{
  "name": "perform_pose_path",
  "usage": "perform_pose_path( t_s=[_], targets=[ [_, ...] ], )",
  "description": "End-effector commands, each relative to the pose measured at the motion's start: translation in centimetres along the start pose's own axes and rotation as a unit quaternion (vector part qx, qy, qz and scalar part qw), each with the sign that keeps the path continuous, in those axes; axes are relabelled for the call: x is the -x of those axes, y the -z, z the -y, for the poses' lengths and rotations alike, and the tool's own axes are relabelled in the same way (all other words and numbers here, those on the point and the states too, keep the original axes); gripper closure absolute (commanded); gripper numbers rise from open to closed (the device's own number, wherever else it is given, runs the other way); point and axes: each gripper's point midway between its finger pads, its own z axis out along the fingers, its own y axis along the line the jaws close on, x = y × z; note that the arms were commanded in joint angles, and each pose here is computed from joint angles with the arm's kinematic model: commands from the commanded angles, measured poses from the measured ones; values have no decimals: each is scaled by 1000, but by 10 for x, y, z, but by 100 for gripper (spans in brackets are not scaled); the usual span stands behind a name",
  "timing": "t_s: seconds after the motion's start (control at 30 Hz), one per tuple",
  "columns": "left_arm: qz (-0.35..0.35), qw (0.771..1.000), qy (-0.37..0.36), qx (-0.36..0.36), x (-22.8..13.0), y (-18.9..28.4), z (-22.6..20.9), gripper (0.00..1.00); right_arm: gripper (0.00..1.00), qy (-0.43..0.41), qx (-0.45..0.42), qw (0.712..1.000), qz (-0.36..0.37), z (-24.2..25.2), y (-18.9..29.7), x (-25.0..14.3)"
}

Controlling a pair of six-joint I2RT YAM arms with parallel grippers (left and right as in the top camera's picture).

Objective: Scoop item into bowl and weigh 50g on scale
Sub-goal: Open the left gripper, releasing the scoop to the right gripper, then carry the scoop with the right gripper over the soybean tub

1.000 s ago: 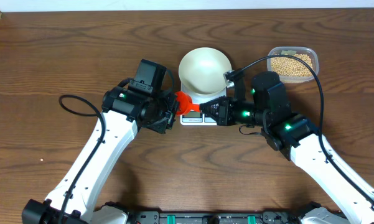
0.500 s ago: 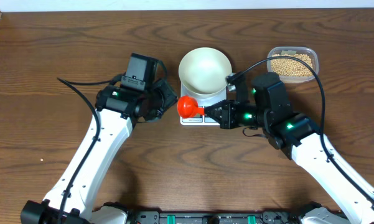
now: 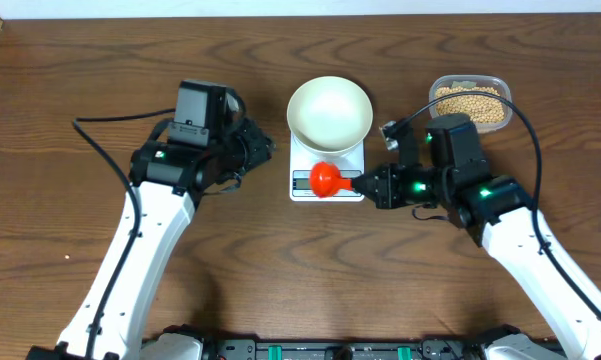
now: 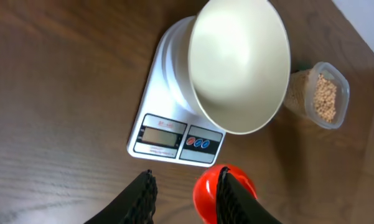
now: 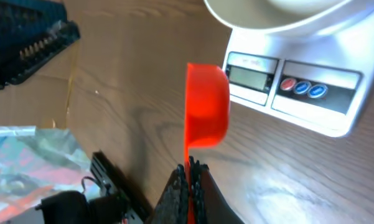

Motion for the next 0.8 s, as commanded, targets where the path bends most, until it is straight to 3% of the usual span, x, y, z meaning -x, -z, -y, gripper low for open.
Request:
perform_pose_path(
  t_s=[0.0, 0.4, 0.77],
  targets=[
    [14, 997, -79, -10, 4, 9, 5, 66, 99, 69, -13, 997, 13, -11, 21, 19],
    [22, 993, -116, -15, 8, 9, 8, 66, 99, 144, -173, 974, 19, -21, 92, 48],
    [19, 989, -147, -19, 7, 9, 9, 66, 99, 141, -235, 960, 63, -12, 132, 65]
  ],
)
